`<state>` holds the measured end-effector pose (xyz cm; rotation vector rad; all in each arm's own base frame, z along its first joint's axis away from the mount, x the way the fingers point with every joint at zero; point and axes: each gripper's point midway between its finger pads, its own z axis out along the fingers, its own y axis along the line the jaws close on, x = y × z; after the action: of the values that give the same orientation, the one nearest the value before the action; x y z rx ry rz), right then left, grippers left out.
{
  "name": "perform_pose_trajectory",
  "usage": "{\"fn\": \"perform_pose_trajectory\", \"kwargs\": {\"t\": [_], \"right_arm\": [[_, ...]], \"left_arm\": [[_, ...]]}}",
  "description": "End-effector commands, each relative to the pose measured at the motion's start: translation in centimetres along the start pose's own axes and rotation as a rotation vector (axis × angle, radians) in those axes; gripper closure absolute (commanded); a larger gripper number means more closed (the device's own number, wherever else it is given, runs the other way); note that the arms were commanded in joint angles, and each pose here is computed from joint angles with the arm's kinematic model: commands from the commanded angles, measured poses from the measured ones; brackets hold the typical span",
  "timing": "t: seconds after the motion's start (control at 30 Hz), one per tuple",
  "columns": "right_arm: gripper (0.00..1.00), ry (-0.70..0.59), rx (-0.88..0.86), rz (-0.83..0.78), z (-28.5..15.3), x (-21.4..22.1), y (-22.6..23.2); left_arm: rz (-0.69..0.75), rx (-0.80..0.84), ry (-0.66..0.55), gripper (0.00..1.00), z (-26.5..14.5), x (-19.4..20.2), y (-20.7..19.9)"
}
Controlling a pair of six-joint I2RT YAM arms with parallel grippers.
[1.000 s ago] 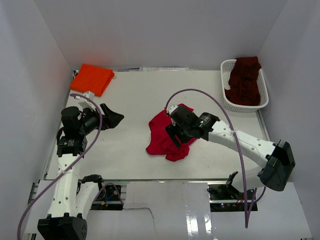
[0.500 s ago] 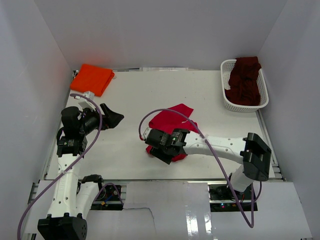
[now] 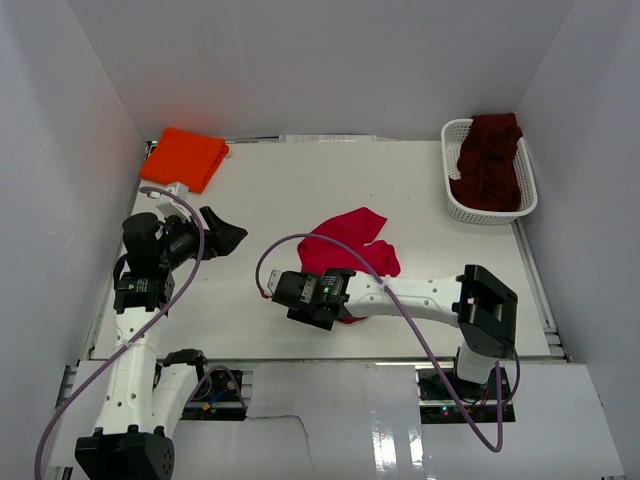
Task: Fold and stack the t-shirts
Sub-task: Move the tshirt to the center of the board, then flatten out the tshirt
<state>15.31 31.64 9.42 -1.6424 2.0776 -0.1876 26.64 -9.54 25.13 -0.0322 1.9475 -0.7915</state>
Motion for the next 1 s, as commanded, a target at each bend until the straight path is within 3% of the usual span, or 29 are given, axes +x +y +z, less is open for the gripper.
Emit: {"fn": "perform_pose_trajectory", "kwargs": {"t": [0.0, 0.83, 0.87, 0.93, 0.97], "right_arm": [[0.36, -0.035, 0.038, -0.03, 0.3, -1.2, -0.5], [0.48, 0.042, 0.159, -0.069, 5.1, -0.6, -3.1], [0.5, 0.043, 0.162, -0.066, 5.2, -0.6, -3.2], [0.65, 0.047, 0.162, -0.06, 5.4, -0.6, -3.4], [0.66, 0.047, 0.163, -0.054, 5.5, -0.7, -3.5]], "left_arm": [[0.019, 0.001, -0.009, 0.02, 0.0, -0.1, -0.1], [0.008, 0.001, 0.008, 0.02, 0.3, 0.1, 0.1], [0.01, 0.0, 0.007, 0.02, 0.3, 0.1, 0.1], [0.012, -0.001, 0.006, 0.02, 0.2, 0.1, 0.1], [0.012, -0.001, 0.006, 0.02, 0.2, 0.1, 0.1]]}}
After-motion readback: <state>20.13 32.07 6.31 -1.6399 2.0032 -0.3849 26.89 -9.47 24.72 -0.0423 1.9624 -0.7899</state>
